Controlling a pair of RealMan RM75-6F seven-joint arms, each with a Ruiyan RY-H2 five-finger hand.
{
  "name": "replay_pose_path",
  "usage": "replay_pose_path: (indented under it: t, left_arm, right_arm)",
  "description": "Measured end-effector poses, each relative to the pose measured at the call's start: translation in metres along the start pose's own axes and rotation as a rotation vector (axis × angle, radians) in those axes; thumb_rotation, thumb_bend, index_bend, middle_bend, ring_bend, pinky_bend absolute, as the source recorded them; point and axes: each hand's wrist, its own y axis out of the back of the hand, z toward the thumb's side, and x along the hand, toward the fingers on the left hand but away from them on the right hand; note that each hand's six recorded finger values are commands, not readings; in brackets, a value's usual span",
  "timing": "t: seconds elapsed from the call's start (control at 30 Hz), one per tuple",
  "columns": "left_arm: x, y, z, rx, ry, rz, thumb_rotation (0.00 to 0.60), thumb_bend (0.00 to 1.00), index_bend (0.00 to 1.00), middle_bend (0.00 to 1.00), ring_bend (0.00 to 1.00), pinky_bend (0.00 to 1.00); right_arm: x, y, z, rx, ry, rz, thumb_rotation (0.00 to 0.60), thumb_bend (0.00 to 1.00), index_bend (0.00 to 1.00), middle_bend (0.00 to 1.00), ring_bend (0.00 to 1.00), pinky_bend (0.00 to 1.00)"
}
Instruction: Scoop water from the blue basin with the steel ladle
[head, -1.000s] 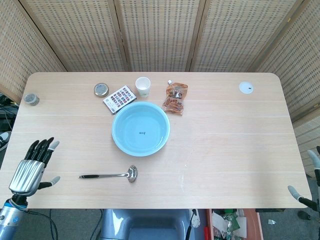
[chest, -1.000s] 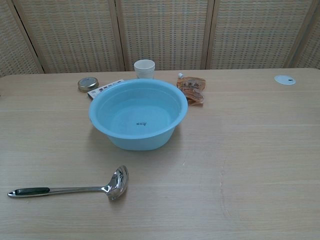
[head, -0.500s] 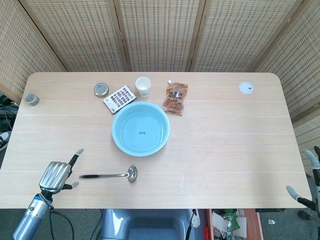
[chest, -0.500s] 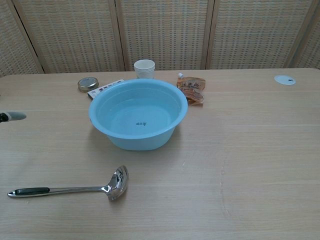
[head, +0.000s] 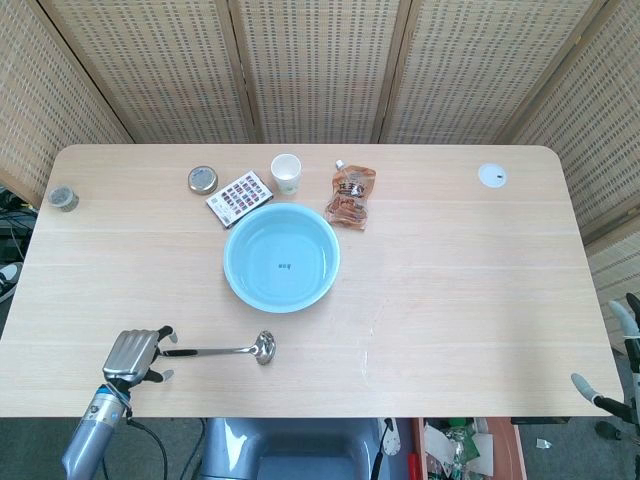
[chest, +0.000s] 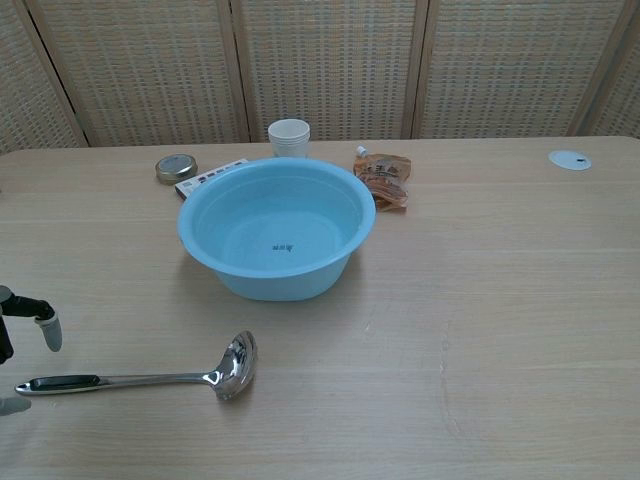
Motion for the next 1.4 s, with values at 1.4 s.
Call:
replay_pose_path:
  t: [1.4]
  left_arm:
    - [0.026, -0.026, 0.022, 0.045, 0.013, -0.048, 0.6, 0.36, 0.48, 1.0, 0.95, 1.0]
  right_arm:
    - [-0.002, 0.0, -0.004, -0.037, -0.004, 0.023, 0.6, 0.0, 0.0, 0.0, 0.0, 0.0]
